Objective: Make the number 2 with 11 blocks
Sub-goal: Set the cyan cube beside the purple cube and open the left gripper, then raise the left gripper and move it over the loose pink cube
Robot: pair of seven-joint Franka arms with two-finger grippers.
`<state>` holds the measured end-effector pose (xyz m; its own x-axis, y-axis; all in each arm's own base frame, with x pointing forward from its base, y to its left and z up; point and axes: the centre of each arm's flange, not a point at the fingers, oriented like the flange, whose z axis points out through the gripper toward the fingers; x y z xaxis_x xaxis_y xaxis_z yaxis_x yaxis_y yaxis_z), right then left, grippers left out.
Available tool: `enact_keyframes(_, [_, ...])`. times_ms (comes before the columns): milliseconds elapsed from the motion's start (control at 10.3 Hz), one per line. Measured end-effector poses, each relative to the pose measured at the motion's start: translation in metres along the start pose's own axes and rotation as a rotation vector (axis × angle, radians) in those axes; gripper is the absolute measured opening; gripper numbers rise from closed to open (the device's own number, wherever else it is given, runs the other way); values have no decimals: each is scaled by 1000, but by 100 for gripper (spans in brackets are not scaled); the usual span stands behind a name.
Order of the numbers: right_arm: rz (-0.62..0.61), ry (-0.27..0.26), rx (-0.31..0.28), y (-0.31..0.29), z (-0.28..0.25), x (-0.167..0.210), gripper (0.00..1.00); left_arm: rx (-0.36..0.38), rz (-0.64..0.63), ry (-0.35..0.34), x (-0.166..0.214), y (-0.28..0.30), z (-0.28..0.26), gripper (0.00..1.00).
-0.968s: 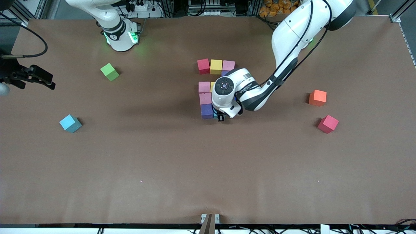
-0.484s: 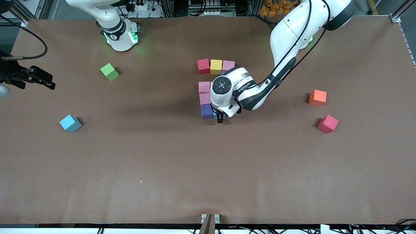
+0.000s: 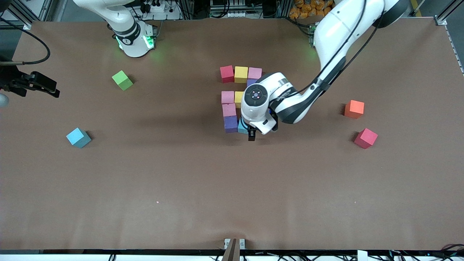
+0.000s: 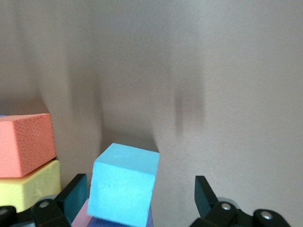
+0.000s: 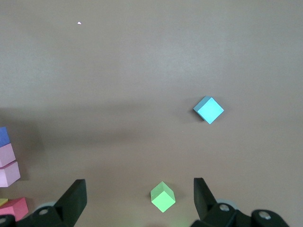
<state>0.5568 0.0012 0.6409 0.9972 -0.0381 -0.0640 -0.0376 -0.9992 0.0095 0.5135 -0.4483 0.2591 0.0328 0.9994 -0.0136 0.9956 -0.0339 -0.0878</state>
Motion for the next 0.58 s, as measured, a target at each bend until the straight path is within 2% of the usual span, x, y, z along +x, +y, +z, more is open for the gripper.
enact_keyframes(291, [-5, 5, 44, -5, 3, 3, 100, 37, 59, 13, 51, 27, -27, 100])
enact_keyframes(581, [-3, 11, 52, -5, 6, 5, 100, 74, 114, -8, 152, 65, -43, 100])
